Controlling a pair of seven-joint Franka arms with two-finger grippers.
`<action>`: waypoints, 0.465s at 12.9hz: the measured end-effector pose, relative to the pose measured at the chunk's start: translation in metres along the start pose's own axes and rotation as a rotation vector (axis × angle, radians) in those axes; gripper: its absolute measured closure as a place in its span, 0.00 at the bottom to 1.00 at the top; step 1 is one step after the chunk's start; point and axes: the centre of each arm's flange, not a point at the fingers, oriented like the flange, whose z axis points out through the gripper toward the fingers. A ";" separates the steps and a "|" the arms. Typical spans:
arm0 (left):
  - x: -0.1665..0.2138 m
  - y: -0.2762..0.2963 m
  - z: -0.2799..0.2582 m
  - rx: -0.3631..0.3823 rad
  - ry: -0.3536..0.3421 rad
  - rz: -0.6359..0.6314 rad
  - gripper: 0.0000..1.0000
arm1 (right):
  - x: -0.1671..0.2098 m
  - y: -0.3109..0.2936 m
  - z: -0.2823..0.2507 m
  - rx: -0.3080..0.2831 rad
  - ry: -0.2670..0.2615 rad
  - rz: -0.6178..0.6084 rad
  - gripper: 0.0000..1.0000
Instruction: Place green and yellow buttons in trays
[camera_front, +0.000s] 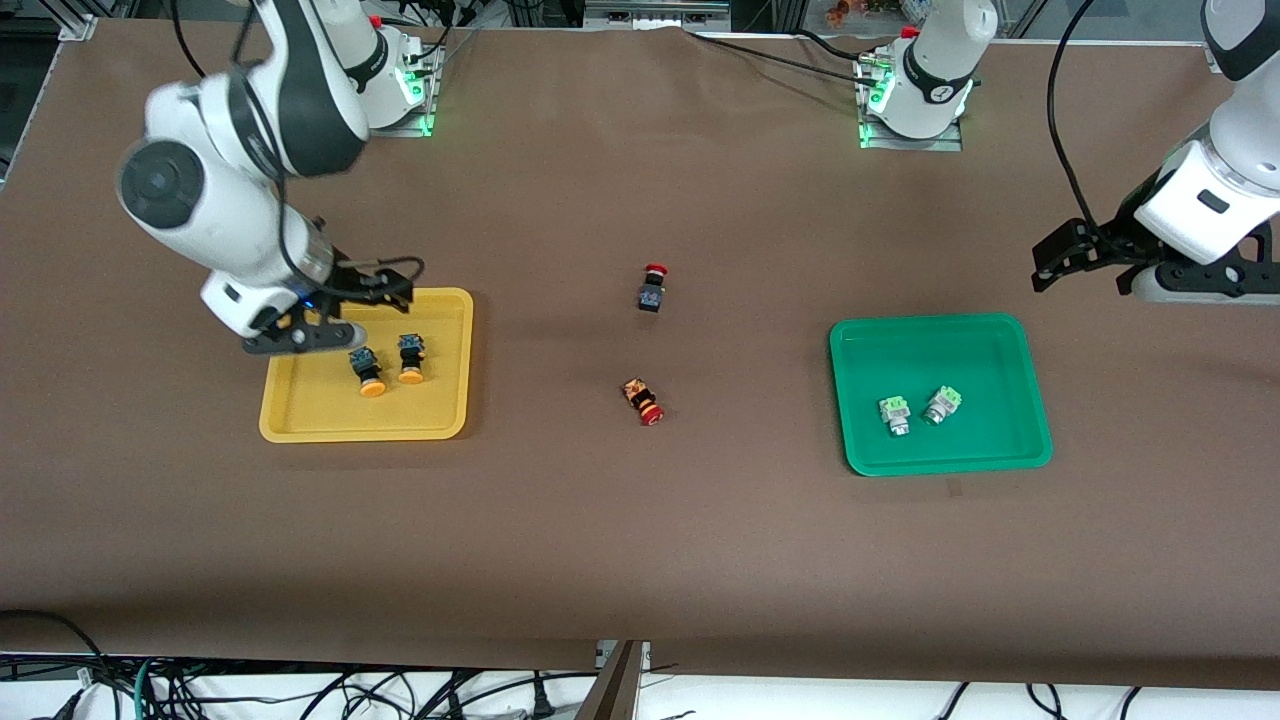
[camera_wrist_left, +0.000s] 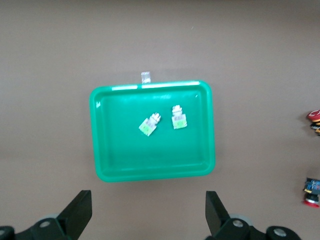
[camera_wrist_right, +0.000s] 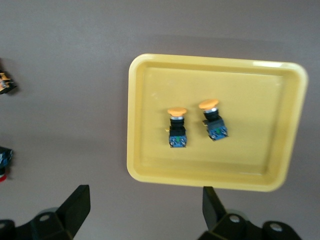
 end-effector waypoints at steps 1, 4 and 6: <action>-0.002 0.000 0.001 0.001 -0.016 0.000 0.00 | -0.010 0.004 -0.021 -0.004 0.000 -0.004 0.00; 0.003 0.003 0.001 0.000 -0.038 0.004 0.00 | -0.026 0.016 -0.056 -0.018 0.011 -0.006 0.00; 0.006 0.005 0.001 -0.001 -0.041 0.007 0.00 | -0.029 0.026 -0.067 -0.032 0.031 0.002 0.00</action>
